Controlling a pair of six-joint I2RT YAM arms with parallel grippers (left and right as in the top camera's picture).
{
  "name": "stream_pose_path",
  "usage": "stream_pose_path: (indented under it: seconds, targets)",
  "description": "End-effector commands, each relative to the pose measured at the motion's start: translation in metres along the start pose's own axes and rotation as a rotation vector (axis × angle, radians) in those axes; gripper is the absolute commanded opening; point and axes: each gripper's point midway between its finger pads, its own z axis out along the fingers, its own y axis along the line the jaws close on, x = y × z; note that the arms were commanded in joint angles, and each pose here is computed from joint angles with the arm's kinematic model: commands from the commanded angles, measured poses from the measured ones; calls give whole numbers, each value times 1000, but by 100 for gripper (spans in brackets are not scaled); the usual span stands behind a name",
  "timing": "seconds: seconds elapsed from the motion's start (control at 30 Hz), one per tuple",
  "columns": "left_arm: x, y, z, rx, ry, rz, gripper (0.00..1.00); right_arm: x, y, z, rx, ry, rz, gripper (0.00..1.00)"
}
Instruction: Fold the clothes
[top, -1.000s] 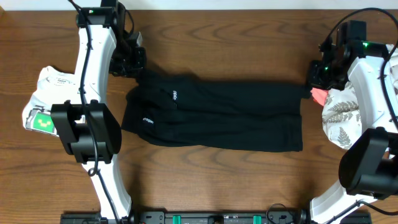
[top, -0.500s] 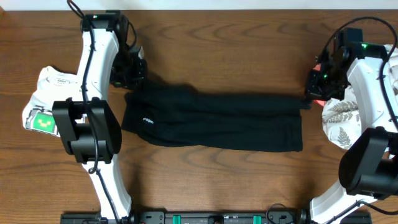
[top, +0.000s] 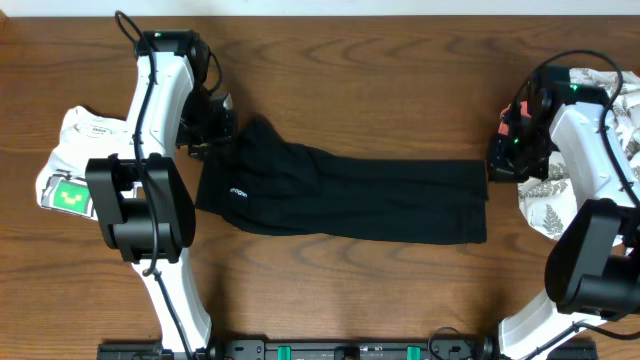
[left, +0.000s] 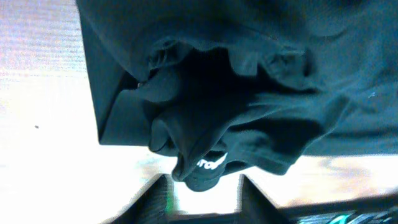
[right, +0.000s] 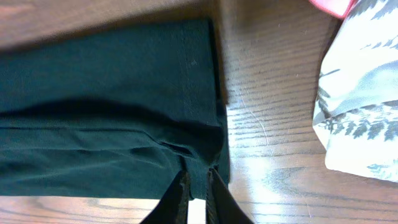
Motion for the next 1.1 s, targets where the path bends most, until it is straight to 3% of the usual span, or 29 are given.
stream_pose_path:
  seconds: [0.0,0.07,0.2,0.4,0.43,0.5,0.57,0.7,1.07]
  targets:
    - [3,4,0,-7,10,-11,43,0,-2,2,10,-4,5,11]
    - [3,3,0,-4,14,-11,43,-4,-2,1,8,-23,2,11]
    - [0,-1,-4,16,-11,-6,29,-15,0,-1,2,-64,-2,11]
    - [-31,-29,-44,142,-257,52,29,-23,39,-19,-157,-98,-110,10]
    - [-37,-32,-51,148,-303,53,30,-22,51,-21,-205,-97,-144,11]
    - [-50,-39,-65,157,-393,55,46,-15,73,-22,-269,-84,-216,13]
    - [-57,-45,-67,158,-427,76,55,-9,82,-19,-261,-68,-243,17]
    - [-69,-59,-62,158,-453,116,58,3,99,-8,-218,-43,-309,18]
    - [-99,-73,-30,157,-451,153,62,14,93,33,-116,-26,-266,18]
